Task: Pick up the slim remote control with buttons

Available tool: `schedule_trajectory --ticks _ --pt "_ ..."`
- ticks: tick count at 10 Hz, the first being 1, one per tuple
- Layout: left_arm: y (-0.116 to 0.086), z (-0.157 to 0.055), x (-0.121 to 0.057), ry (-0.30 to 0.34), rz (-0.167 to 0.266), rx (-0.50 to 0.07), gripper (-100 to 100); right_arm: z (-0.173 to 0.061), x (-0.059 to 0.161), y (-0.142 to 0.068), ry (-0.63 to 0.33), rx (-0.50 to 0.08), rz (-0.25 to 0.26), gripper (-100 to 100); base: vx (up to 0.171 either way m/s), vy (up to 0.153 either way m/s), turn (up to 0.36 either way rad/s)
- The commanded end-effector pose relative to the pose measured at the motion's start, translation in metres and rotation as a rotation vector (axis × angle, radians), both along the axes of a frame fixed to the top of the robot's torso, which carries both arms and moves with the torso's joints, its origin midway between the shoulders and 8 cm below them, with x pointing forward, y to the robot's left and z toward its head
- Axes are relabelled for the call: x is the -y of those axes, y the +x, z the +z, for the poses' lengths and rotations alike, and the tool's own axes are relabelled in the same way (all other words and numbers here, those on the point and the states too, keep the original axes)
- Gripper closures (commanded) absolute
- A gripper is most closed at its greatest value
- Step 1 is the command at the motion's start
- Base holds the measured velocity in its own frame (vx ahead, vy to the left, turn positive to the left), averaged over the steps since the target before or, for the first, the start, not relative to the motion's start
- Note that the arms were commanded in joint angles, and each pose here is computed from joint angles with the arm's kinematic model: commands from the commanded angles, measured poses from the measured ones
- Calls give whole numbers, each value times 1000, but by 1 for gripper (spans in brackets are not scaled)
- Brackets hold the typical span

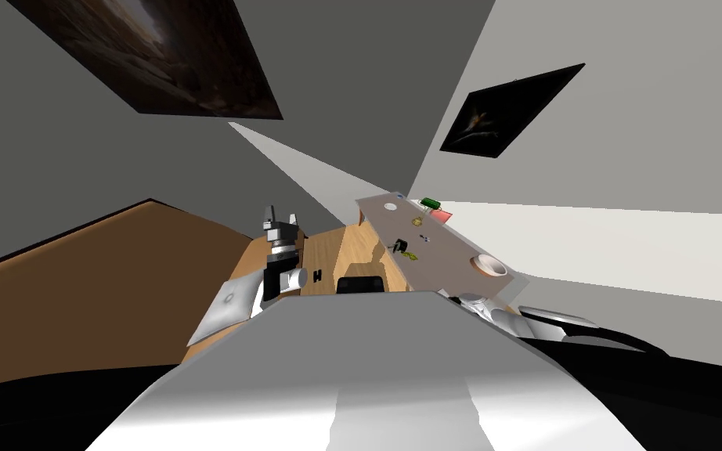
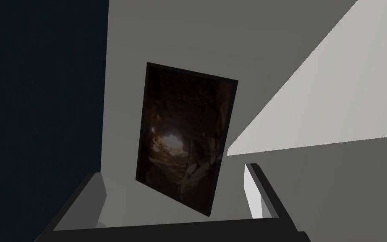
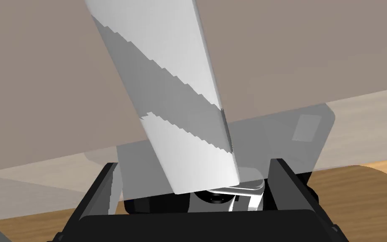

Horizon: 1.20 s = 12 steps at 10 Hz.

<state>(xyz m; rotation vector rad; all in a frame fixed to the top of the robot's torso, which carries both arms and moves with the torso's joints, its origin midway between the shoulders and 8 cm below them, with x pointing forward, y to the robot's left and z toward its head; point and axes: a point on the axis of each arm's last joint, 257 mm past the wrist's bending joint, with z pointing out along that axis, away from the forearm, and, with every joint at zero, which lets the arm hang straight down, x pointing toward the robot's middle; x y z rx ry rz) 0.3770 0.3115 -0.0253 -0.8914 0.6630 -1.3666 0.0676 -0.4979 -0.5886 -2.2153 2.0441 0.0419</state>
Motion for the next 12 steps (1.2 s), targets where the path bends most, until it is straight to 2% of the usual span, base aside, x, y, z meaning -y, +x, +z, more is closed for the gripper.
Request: schedule_trajectory --ticks 1,4,5,6,7,10,11,12 --pt "0 0 0 0 0 0 0 -3 8 -4 -29 -6 19 -100 81 -55 -1" --pt "0 0 0 0 0 0 0 -4 32 -14 -100 -33 77 -100 81 -49 -19" --pt "0 0 0 0 0 0 0 -4 29 -13 -87 -28 67 -100 39 -28 0" --pt "0 0 0 0 0 0 0 -4 30 -13 -90 -29 69 0 7 -5 3" --pt "0 0 0 0 0 0 0 -14 19 -16 -91 -29 61 -100 -2 -44 54" --pt "0 0 0 0 0 0 0 -23 7 -20 -91 -29 53 -100 -2 -51 33" --pt "0 0 0 0 0 0 0 -21 10 -18 -90 -29 55 -100 2 -24 9" --pt "0 0 0 0 0 0 0 -21 10 -18 -91 -29 55 100 0 0 0"
